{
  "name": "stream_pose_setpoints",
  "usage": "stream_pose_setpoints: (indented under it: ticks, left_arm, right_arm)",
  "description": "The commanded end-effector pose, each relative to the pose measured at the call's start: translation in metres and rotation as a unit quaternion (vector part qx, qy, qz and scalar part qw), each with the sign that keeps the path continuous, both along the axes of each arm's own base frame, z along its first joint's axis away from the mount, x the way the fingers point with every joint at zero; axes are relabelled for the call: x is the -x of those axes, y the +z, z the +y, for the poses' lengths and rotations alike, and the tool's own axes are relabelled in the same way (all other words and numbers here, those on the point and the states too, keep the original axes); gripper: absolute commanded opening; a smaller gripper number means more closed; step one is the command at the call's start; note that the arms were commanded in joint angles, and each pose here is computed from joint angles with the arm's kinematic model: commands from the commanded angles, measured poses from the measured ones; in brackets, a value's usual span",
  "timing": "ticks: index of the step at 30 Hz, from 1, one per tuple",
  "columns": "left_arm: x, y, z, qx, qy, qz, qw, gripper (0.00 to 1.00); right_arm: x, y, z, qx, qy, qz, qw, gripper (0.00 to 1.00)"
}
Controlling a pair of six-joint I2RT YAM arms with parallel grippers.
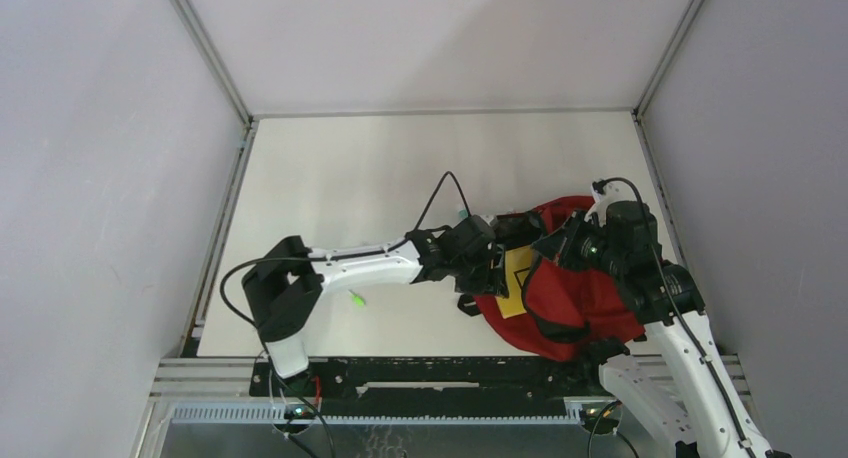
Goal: Pack the student bag
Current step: Place the book in the student bag.
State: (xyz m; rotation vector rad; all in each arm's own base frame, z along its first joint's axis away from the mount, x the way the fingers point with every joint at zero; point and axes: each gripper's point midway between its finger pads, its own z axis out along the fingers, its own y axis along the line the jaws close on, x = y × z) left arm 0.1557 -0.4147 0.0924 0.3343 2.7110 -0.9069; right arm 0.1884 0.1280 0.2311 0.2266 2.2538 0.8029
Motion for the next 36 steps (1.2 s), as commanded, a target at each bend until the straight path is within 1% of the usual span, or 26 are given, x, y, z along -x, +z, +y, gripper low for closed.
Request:
stream_pose_setpoints:
  ticks: [1,5,9,12,14,15,19,22,24,27,33,34,36]
  left_arm:
    - [-0.023,0.014,-0.023,0.027,-0.002,-0.037,0.999,0.61]
    - [-0.025,0.006,-0.029,0.023,-0.009,-0.035,0.999,0.56]
    - [-0.027,0.003,-0.038,0.024,-0.016,-0.029,0.999,0.55]
    - [-0.032,0.008,-0.047,0.035,-0.019,-0.037,0.999,0.55]
    - [-0.033,0.019,-0.061,0.066,-0.033,-0.045,0.996,0.52]
    - [-0.035,0.027,-0.073,0.095,-0.042,-0.054,0.993,0.52]
    - [-0.036,0.048,-0.106,0.149,-0.081,-0.068,0.983,0.52]
    - [-0.035,0.071,-0.117,0.191,-0.104,-0.099,0.971,0.53]
    - [-0.04,0.075,-0.115,0.187,-0.105,-0.121,0.969,0.57]
    - [-0.041,0.067,-0.098,0.148,-0.111,-0.125,0.975,0.56]
    - [-0.008,0.059,-0.039,0.099,-0.139,-0.099,0.98,0.58]
    - [0.002,0.069,-0.03,0.112,-0.151,-0.091,0.978,0.59]
    - [0.01,0.079,-0.009,0.114,-0.153,-0.097,0.977,0.61]
  right_arm:
    - [-0.009,0.023,0.004,-0.014,0.008,-0.045,0.999,0.0]
    - [-0.01,0.023,0.005,-0.016,0.009,-0.044,0.999,0.0]
    - [-0.009,0.024,0.005,-0.018,0.008,-0.046,0.999,0.0]
    - [-0.009,0.024,0.005,-0.017,0.007,-0.044,0.999,0.0]
    - [-0.009,0.023,0.004,-0.016,0.006,-0.044,0.999,0.0]
    - [-0.008,0.023,0.004,-0.015,0.006,-0.044,0.999,0.0]
    - [-0.009,0.026,0.006,-0.021,0.008,-0.047,0.999,0.0]
    - [-0.008,0.024,0.006,-0.019,0.008,-0.042,0.999,0.0]
    - [-0.008,0.022,0.007,-0.021,0.011,-0.041,0.999,0.0]
    - [-0.006,0.015,0.007,-0.022,0.012,-0.033,0.999,0.0]
    - [-0.009,0.005,-0.004,0.008,-0.01,-0.034,0.999,0.0]
    - [-0.01,0.005,-0.004,0.01,-0.009,-0.034,0.999,0.0]
    - [-0.011,0.002,-0.004,0.013,-0.007,-0.031,0.999,0.0]
